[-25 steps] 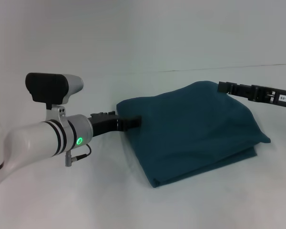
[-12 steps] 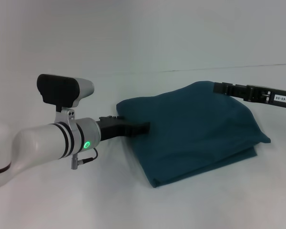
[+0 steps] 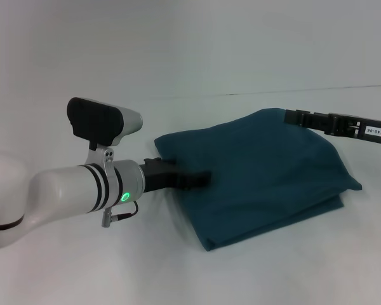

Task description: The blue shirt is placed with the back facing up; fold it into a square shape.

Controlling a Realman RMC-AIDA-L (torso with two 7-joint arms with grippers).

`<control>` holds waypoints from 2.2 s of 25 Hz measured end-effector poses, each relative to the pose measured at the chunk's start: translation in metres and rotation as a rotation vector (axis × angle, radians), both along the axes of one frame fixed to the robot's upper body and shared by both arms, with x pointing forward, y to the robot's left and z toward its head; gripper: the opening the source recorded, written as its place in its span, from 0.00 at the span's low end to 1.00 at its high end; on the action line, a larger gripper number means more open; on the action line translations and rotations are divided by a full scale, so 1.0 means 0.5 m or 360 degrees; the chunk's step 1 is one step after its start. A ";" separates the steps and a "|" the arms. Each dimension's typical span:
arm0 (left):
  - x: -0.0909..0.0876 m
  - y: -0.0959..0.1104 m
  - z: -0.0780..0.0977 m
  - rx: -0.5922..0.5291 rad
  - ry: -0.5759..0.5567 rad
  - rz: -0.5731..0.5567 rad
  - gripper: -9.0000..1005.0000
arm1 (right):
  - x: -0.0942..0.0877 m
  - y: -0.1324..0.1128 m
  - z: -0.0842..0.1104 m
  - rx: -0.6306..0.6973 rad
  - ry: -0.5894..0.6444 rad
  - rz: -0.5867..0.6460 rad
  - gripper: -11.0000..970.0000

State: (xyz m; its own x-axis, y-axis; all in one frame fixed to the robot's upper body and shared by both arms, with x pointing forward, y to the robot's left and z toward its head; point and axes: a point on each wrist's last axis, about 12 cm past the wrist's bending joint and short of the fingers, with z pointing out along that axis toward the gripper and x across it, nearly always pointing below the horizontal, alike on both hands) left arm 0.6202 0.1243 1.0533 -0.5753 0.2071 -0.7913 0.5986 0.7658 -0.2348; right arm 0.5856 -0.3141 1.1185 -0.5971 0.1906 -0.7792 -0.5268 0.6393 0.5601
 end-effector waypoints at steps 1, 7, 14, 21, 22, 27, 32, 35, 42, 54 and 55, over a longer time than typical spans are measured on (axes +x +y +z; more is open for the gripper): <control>0.000 -0.001 0.001 0.0001 -0.0003 -0.0003 0.90 | 0.000 0.000 0.000 0.0000 0.0000 -0.0001 0.47; 0.004 0.001 0.002 0.0019 -0.0021 0.0009 0.85 | 0.000 0.000 0.000 0.0000 0.0000 -0.0002 0.47; 0.007 0.001 0.003 0.0041 -0.0036 0.0021 0.75 | 0.000 0.000 -0.001 0.0000 0.0001 -0.0003 0.47; 0.011 -0.001 0.007 0.0042 -0.0044 0.0019 0.51 | 0.000 0.002 -0.001 0.0001 0.0001 -0.0004 0.47; 0.011 -0.001 0.007 0.0043 -0.0045 0.0018 0.46 | 0.001 0.002 -0.001 0.0001 0.0001 -0.0004 0.47; 0.014 0.001 0.008 0.0052 -0.0053 0.0031 0.17 | 0.002 0.005 -0.002 0.0000 -0.0001 -0.0007 0.47; 0.018 0.007 0.009 0.0064 -0.0066 0.0053 0.09 | 0.003 0.007 -0.004 -0.0005 -0.0004 -0.0016 0.47; 0.023 0.012 0.014 0.0065 -0.0080 0.0070 0.09 | 0.003 0.009 -0.005 -0.0002 -0.0003 -0.0015 0.47; 0.037 0.035 0.022 0.0098 -0.0121 0.0109 0.09 | -0.002 0.009 -0.014 0.0010 0.0018 -0.0028 0.47; 0.075 0.085 0.067 0.0167 -0.0286 0.0186 0.09 | -0.009 0.013 -0.034 0.0033 0.0062 -0.0067 0.47; 0.077 0.086 0.070 0.0167 -0.0296 0.0191 0.09 | -0.008 0.013 -0.034 0.0033 0.0061 -0.0067 0.47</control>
State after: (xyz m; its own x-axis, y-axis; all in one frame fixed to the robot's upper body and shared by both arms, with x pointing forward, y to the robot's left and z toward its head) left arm 0.6586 0.1672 1.0884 -0.4474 0.2324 -0.8636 0.5272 0.8486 -0.0448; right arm 0.5815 -0.3074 1.1017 -0.6178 0.2320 -0.7514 -0.4777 0.6483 0.5929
